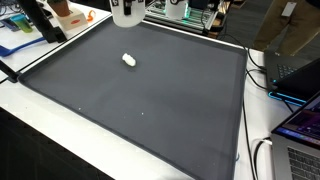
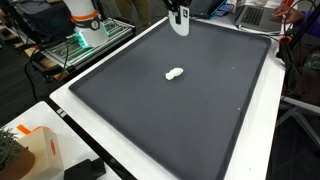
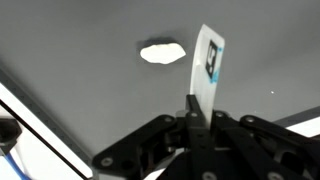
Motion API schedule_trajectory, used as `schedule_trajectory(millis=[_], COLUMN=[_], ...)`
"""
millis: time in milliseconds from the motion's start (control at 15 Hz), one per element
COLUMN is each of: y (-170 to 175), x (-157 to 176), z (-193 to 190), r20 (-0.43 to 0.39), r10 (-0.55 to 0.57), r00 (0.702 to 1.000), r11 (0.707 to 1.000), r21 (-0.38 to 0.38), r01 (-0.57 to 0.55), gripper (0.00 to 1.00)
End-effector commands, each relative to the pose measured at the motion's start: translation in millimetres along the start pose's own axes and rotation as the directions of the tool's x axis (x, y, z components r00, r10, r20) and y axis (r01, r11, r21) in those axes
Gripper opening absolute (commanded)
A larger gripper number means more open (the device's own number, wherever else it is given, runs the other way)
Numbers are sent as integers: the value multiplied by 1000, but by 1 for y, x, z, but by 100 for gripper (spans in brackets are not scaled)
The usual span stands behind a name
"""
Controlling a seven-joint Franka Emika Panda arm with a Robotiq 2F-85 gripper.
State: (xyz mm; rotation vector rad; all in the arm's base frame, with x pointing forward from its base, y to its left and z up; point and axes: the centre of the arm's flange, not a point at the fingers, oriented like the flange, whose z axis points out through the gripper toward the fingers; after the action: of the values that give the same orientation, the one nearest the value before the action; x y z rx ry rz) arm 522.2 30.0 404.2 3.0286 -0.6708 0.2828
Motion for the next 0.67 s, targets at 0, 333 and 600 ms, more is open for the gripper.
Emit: schedule_trajectory(millis=[0, 333, 600], y=[-5, 1, 19], x=[33, 19, 17], z=[25, 20, 29], r20=[142, 83, 117], r10=[54, 26, 52], r00=[988, 996, 992], r11=[998, 999, 996], r21=[-46, -40, -77], r01=[-47, -23, -43], gripper=[1, 1, 1])
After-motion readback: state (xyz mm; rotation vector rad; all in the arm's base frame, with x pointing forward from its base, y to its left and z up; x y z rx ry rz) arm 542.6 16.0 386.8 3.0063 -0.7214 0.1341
